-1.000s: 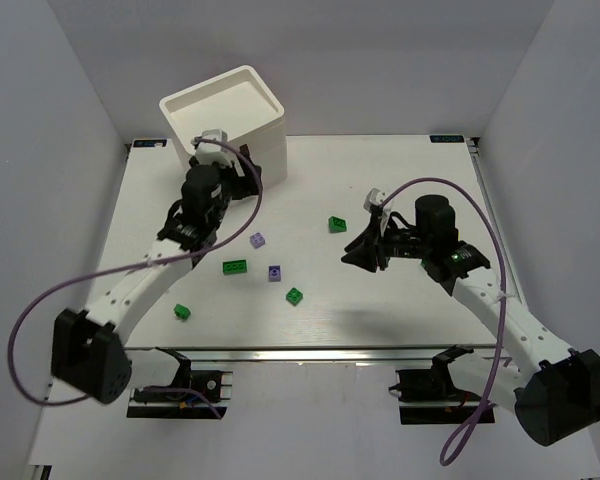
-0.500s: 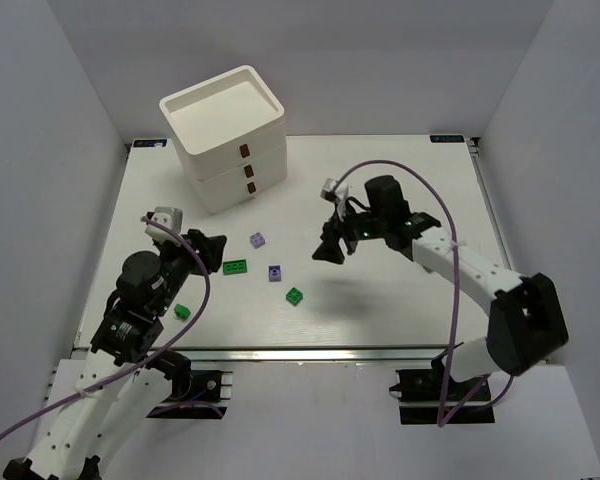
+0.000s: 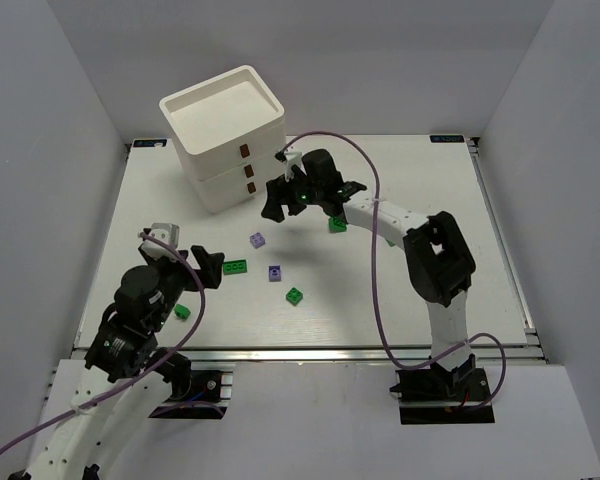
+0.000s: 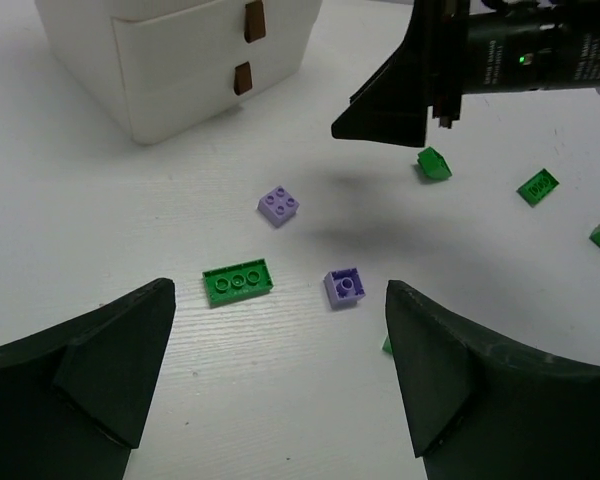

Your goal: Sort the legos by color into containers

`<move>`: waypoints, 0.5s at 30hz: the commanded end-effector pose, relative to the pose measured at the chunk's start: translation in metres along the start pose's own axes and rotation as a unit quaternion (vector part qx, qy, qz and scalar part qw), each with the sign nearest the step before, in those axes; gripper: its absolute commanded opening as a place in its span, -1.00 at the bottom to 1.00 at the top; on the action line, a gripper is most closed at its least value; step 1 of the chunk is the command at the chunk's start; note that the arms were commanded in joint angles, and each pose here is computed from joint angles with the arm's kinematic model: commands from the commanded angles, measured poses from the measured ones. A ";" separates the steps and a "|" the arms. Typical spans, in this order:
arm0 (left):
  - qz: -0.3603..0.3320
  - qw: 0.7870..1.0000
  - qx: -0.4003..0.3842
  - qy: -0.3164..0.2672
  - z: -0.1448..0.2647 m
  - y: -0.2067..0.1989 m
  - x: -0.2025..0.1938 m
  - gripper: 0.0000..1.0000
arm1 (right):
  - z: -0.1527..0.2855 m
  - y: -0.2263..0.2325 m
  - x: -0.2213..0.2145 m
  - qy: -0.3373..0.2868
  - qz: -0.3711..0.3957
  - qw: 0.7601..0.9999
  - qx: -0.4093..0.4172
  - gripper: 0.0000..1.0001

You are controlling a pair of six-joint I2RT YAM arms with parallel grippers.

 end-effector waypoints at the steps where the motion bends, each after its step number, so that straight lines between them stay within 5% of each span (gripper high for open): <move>1: 0.010 0.999 0.026 -0.016 0.007 0.006 -0.001 0.91 | -0.015 -0.003 0.043 -0.087 0.001 0.995 -0.041 0.62; 15: 0.025 0.998 0.046 -0.040 0.015 0.011 0.002 0.94 | -0.078 -0.032 0.041 -0.187 0.015 0.979 -0.074 0.52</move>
Point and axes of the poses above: each gripper's point midway between its finger pads, its own z axis back along the fingers, its own y axis along the line the jaws close on, x = y × z, the point moved 9 cm from there along z, back along the fingers, and after that the axes turned 2 degrees about z, right-handed, at the moved point
